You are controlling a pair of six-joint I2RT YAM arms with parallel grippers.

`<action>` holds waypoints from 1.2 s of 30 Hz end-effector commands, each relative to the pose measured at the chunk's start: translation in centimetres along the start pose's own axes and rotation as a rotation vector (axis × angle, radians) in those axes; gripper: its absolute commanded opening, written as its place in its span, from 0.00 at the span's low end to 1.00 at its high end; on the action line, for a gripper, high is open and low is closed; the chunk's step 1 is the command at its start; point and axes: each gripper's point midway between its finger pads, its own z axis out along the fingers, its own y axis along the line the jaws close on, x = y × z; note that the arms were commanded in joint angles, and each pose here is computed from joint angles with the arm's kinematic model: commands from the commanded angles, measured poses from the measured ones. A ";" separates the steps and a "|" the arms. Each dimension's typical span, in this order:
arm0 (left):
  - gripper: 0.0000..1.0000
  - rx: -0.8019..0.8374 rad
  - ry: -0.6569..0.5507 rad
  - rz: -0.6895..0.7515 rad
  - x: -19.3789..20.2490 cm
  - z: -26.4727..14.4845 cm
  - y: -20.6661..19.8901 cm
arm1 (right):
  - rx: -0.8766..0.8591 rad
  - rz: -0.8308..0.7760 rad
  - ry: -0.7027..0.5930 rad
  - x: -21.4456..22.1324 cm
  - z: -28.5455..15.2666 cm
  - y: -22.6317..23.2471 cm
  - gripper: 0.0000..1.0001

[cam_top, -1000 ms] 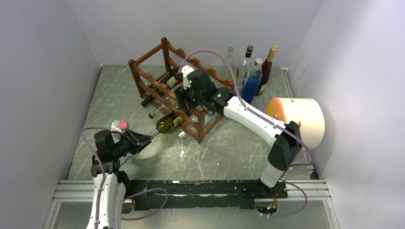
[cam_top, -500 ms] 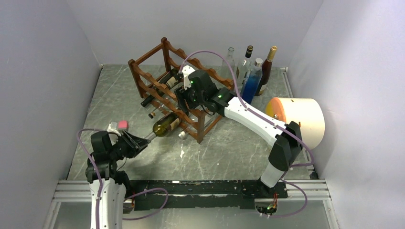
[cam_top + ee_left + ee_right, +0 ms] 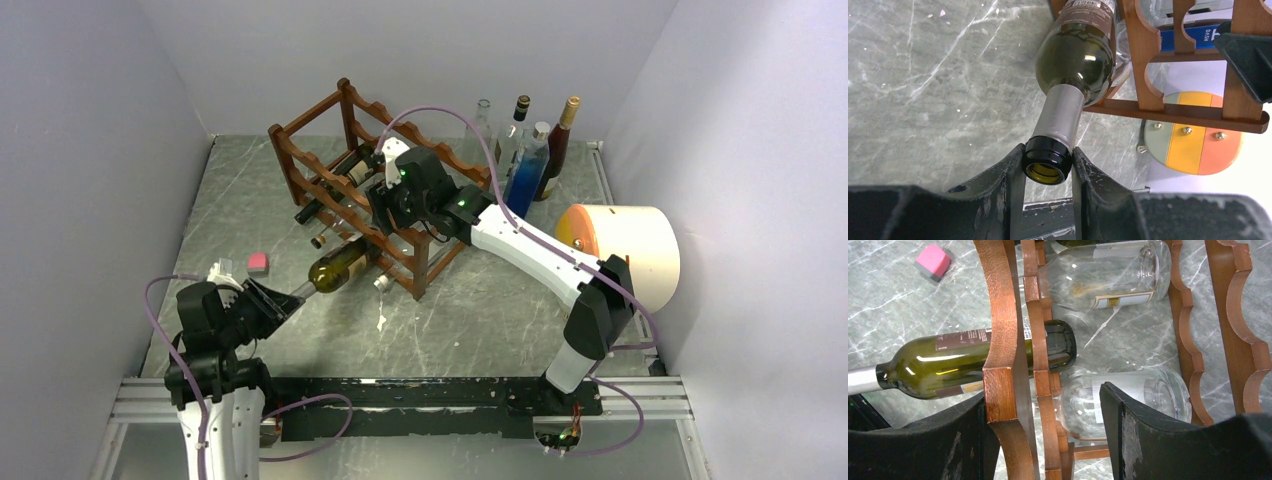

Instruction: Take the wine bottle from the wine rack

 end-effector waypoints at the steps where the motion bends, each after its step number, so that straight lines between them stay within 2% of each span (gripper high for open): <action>1: 0.07 -0.042 -0.046 0.073 -0.8 -1.6 -0.3 | 0.119 -0.004 -0.052 -1.4 -0.7 -3.2 0.69; 8: 0.07 -0.057 -0.073 0.136 -1.6 -3.1 -1.3 | 0.107 -0.027 -0.045 -1.7 -0.8 -2.5 0.71; 12: 0.07 -0.041 -0.074 0.159 -1.5 -3.2 -1.5 | 0.095 -0.048 -0.057 -3.5 -1.8 -1.4 0.73; 20: 0.07 -0.032 -0.093 0.250 -2.6 -4.3 -2.9 | 0.220 -0.176 -0.097 -7.1 -5.9 0.9 0.94; 24: 0.07 -0.031 -0.092 0.299 -2.9 -4.8 -3.5 | 0.259 -0.262 -0.104 -8.2 -7.9 3.5 0.99; 27: 0.07 -0.019 -0.088 0.333 -3.0 -5.0 -4.0 | 0.146 -0.320 -0.125 -8.2 -8.4 8.0 0.99; 32: 0.07 0.000 -0.070 0.381 -2.8 -5.0 -4.3 | -0.286 -0.486 -0.188 -4.2 -7.3 18.0 1.00; 36: 0.07 0.008 -0.057 0.422 -2.5 -5.1 -4.3 | -0.468 -0.554 -0.265 -2.1 -6.1 21.1 1.00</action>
